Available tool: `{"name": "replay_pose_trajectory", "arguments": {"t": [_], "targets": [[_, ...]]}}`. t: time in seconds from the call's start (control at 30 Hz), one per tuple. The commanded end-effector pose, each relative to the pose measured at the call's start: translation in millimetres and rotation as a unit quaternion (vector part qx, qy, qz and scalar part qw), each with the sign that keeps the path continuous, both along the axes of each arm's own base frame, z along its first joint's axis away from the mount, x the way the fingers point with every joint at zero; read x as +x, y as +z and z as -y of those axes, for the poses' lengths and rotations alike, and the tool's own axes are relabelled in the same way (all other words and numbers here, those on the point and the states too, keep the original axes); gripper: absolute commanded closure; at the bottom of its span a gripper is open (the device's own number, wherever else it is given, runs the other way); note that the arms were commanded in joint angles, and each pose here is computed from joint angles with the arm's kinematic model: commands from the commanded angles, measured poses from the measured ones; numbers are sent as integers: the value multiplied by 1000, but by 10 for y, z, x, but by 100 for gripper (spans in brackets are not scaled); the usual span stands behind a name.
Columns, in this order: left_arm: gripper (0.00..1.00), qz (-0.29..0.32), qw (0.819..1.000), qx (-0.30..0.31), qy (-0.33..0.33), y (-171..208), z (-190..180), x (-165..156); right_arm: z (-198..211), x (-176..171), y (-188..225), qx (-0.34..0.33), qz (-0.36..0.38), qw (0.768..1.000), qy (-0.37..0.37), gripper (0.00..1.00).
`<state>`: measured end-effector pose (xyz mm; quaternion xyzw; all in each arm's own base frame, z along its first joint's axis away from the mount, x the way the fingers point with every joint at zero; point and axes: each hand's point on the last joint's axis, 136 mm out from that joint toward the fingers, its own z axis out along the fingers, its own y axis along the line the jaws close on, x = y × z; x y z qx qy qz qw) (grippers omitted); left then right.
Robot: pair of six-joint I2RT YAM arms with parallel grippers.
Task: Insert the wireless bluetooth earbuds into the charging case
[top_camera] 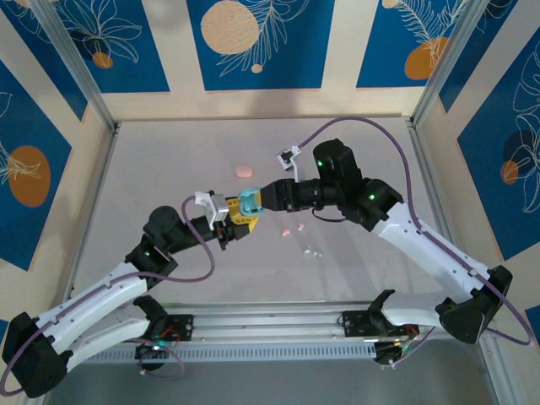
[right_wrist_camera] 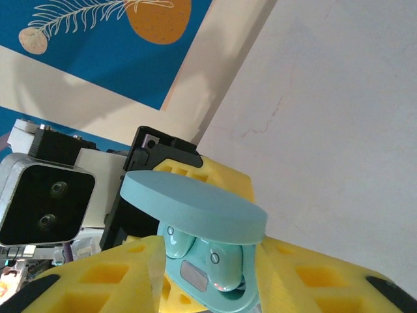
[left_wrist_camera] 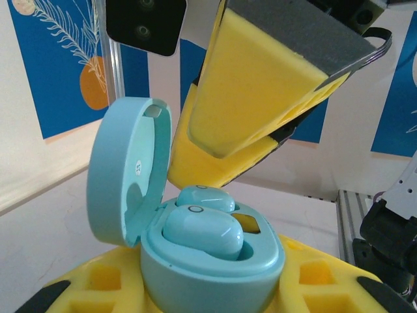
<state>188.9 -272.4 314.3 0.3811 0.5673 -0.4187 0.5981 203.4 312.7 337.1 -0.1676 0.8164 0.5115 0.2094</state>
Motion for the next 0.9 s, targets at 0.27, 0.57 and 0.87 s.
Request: {"name": "replay_pose_trajectory", "arguments": {"t": [0.27,0.57,0.87], "targets": [[74,34,999,-21,-9,183,-17,-63,268,12,368,35,65,995,-68,47],[74,29,999,-21,-32,201,16,-131,179,250,251,-11,5,994,-105,41],[74,30,999,-28,-27,242,-5,-133,44,211,198,-28,-16,997,-66,39]]}}
